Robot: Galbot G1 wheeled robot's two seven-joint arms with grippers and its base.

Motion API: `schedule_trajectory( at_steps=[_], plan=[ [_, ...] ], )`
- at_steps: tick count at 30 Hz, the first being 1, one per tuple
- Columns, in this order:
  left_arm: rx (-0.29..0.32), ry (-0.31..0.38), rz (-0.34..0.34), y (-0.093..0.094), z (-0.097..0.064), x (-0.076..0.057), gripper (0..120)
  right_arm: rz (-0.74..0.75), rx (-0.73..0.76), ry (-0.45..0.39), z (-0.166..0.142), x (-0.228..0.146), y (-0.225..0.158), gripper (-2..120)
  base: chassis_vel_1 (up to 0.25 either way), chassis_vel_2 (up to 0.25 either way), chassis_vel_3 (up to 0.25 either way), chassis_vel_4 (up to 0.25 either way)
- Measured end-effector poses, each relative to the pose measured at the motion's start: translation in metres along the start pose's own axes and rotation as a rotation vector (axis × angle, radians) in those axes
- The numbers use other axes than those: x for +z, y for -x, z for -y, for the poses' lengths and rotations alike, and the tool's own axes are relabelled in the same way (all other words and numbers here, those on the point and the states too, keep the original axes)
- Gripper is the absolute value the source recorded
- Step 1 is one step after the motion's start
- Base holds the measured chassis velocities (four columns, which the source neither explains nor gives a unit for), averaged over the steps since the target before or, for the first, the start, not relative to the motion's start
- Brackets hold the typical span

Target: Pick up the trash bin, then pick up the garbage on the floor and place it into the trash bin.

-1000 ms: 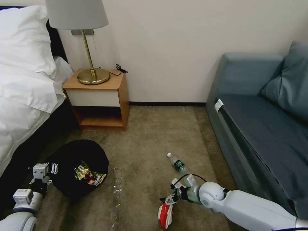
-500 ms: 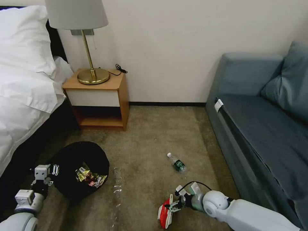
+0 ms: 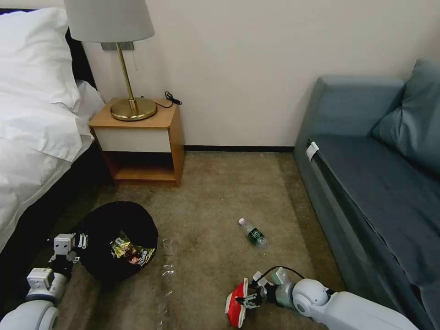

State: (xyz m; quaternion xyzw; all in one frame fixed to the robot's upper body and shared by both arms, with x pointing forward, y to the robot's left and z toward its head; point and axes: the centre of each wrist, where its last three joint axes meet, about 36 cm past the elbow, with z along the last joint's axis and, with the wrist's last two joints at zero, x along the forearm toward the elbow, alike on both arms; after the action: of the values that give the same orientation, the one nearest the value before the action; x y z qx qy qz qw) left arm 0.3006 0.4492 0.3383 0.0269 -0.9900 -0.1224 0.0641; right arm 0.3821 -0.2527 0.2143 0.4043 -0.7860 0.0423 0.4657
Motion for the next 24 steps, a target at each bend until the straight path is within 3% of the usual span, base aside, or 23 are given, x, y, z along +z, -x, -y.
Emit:
schedule_trajectory(
  at_steps=[4, 6, 13, 16, 24],
  plan=[
    [-0.001, -0.003, -0.003, 0.001, 0.001, 0.001, 7, 0.007, -0.001, -0.004, 0.004, -0.001, 0.003, 54, 0.000, 0.000, 0.000, 0.000],
    [-0.003, -0.003, -0.002, 0.002, 0.001, 0.002, 7, 0.016, -0.006, -0.009, 0.007, -0.001, 0.004, 40, 0.000, 0.000, 0.000, 0.000],
    [-0.005, -0.005, -0.002, 0.004, 0.000, 0.002, 7, 0.030, -0.010, -0.013, 0.010, 0.002, 0.002, 22, 0.000, 0.000, 0.000, 0.000],
    [-0.005, -0.008, -0.002, 0.005, 0.002, 0.002, 7, 0.041, -0.010, -0.014, 0.012, 0.002, 0.001, 5, 0.000, 0.000, 0.000, 0.000],
    [-0.005, -0.009, -0.003, 0.006, 0.002, 0.002, 7, 0.075, -0.014, -0.025, 0.014, -0.005, -0.002, 0, 0.000, 0.000, 0.000, 0.000]
  ],
)
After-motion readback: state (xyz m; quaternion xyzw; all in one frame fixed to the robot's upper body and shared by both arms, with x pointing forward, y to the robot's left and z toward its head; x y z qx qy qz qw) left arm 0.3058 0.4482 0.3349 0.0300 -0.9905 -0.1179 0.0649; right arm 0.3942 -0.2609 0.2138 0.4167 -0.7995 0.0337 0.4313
